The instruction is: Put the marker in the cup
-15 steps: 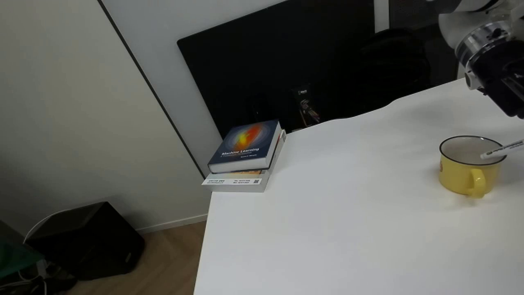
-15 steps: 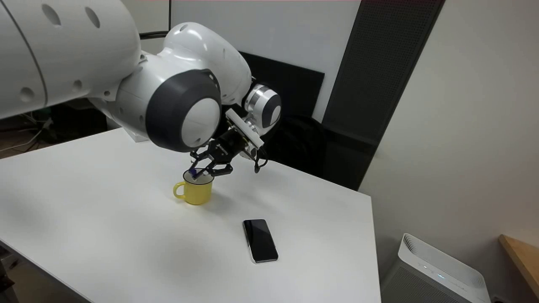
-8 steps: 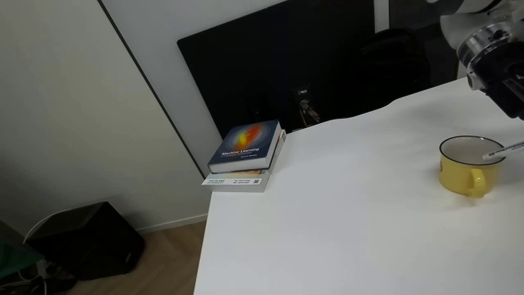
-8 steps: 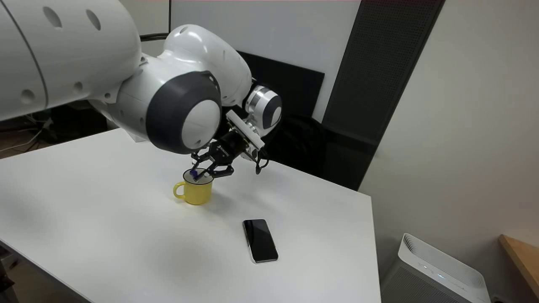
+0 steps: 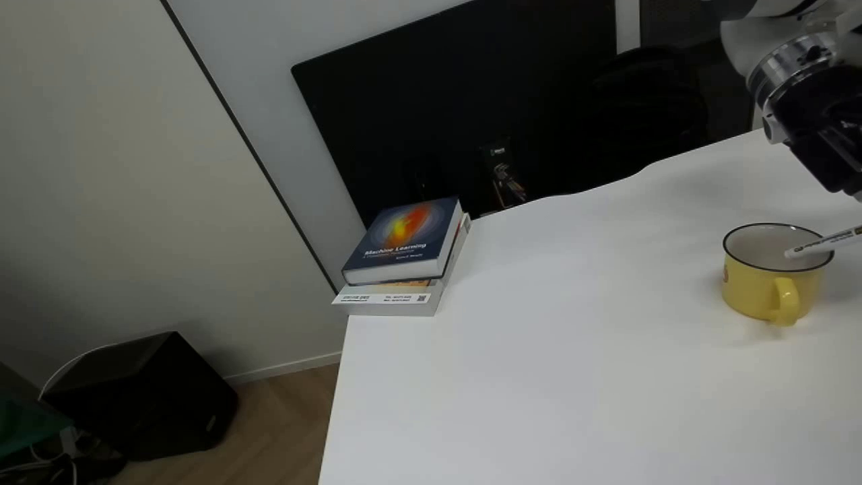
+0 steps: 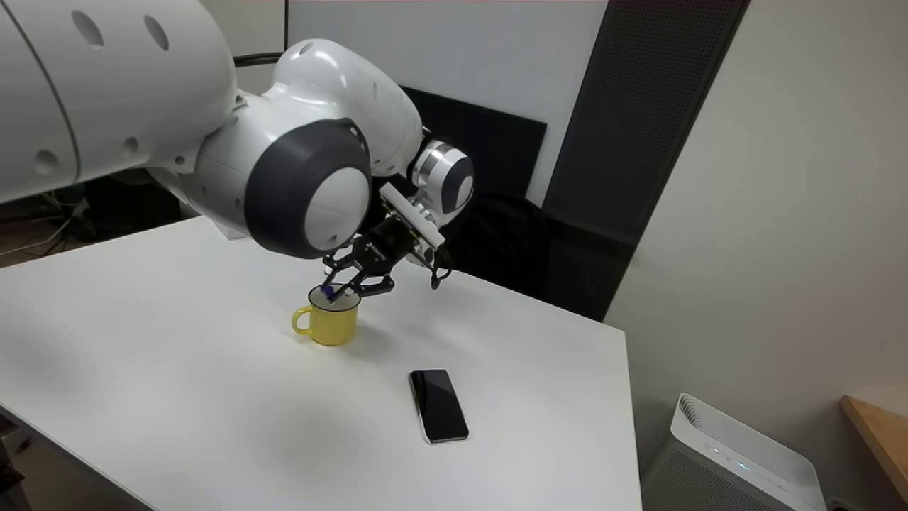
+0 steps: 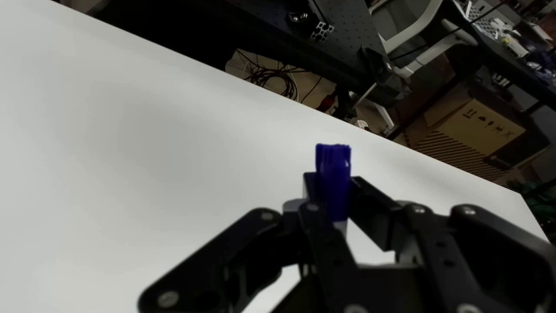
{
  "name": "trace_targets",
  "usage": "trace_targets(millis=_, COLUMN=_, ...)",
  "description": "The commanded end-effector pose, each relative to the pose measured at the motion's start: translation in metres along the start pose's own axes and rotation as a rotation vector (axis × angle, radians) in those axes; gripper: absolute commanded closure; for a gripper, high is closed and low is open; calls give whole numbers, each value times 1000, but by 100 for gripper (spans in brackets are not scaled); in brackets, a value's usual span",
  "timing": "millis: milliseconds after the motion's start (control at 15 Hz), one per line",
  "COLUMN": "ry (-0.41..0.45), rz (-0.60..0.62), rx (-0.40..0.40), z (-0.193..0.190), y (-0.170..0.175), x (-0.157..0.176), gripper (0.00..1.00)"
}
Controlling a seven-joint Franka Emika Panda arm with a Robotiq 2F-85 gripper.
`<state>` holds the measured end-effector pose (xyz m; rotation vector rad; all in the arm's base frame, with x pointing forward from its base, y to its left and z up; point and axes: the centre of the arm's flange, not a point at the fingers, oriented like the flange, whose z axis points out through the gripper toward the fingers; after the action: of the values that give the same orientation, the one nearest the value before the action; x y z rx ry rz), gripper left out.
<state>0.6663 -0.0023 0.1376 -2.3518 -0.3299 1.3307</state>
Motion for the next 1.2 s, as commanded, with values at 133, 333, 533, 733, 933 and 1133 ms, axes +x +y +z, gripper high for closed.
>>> trace_targets(millis=133, ry=24, rz=42, rx=-18, z=-63, y=-1, x=44, gripper=94)
trace_targets(millis=333, ry=27, rz=49, rx=-22, z=-63, y=-3, x=46, gripper=94)
trace_targets(millis=533, ry=33, rz=58, rx=-26, z=-63, y=-5, x=48, gripper=87)
trace_targets(millis=733, ry=38, rz=63, rx=-32, z=-63, y=-5, x=50, gripper=46)
trace_targets(millis=933, ry=39, rz=67, rx=-34, z=-63, y=-5, x=51, gripper=26)
trace_targets(millis=1133, ry=43, rz=71, rx=-39, z=-63, y=-5, x=51, gripper=5)
